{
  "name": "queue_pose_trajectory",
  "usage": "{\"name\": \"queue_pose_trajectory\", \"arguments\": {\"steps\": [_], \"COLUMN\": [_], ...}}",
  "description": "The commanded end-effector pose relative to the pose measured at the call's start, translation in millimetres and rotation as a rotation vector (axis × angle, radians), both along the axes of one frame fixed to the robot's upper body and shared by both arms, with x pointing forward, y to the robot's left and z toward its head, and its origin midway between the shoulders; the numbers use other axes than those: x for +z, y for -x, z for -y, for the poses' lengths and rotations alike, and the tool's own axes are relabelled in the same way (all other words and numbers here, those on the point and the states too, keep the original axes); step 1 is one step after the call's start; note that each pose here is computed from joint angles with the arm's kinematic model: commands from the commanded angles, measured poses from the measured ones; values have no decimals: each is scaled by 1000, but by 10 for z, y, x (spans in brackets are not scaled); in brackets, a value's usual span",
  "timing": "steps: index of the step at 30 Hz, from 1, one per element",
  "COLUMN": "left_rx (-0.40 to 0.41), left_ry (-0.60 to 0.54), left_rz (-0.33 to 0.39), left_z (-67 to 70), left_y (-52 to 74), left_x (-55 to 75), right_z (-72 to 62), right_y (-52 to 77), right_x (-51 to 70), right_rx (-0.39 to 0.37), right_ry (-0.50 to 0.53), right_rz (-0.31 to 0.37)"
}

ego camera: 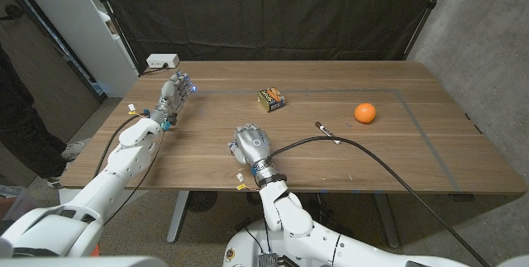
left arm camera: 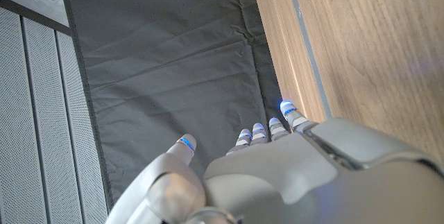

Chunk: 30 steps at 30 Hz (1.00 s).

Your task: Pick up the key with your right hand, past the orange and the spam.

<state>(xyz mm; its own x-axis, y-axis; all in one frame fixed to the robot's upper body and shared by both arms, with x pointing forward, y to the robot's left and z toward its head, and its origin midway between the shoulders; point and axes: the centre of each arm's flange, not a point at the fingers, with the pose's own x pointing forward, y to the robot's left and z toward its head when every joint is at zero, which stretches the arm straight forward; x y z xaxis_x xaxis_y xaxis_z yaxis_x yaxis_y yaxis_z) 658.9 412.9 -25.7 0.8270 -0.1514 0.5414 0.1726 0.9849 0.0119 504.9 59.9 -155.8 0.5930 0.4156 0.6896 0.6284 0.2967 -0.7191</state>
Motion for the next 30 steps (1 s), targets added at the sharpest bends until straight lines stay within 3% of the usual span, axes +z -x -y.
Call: {"name": "queue_pose_trajectory", "arguments": {"steps": [1, 30], "left_rx": [-1, -1], "left_ry": [2, 3], "left_rz": [8, 17], "left_z": [26, 57], "left_y": [55, 153], "left_x": [6, -16], "right_z": [27, 198], "right_y": [-50, -93], "right_x": [85, 291], "right_rx": [-4, 3], "right_ry": [-24, 48], "right_rz": [31, 123]}}
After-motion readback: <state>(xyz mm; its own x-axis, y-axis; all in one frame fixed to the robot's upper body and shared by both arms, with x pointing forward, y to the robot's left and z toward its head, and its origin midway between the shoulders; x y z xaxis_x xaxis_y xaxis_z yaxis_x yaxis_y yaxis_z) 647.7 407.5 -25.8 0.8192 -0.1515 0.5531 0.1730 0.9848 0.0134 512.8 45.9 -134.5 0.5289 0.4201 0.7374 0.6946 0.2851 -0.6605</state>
